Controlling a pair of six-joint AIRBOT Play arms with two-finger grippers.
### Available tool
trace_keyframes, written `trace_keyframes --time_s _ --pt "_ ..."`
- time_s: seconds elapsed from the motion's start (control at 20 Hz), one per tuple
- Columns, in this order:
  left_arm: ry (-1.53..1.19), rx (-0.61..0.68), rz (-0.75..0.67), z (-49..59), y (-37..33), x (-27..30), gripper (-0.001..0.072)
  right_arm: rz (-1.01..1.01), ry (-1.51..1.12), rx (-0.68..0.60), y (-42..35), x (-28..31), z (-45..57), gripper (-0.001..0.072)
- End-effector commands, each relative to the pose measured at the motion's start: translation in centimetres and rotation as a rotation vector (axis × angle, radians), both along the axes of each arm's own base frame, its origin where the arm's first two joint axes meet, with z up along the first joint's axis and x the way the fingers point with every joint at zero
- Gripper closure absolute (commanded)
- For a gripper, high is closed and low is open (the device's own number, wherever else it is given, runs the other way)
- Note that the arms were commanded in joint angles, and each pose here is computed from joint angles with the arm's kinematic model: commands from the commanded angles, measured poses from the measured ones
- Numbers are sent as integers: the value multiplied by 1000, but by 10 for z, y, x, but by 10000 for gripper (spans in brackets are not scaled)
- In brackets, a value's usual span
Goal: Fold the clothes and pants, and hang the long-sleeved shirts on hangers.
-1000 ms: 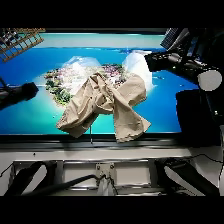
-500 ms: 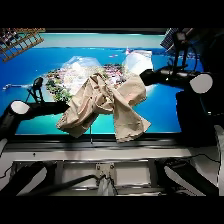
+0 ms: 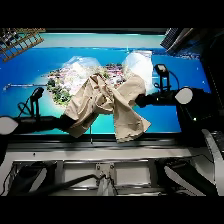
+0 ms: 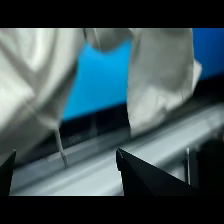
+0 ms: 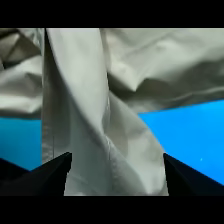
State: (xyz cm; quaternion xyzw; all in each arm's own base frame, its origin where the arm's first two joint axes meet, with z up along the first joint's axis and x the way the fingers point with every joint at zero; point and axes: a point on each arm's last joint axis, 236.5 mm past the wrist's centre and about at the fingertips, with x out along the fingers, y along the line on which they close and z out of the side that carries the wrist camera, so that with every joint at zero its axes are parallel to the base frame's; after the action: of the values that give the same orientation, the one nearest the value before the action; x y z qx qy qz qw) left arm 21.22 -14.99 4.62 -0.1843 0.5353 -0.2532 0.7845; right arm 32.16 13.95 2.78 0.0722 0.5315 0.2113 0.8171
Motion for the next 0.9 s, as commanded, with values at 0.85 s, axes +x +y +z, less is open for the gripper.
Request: trace_keyframes --time_s 0.85 --pt "-220 380 -166 -69 59 18 11 139 153 45 66 -69 -44 71"
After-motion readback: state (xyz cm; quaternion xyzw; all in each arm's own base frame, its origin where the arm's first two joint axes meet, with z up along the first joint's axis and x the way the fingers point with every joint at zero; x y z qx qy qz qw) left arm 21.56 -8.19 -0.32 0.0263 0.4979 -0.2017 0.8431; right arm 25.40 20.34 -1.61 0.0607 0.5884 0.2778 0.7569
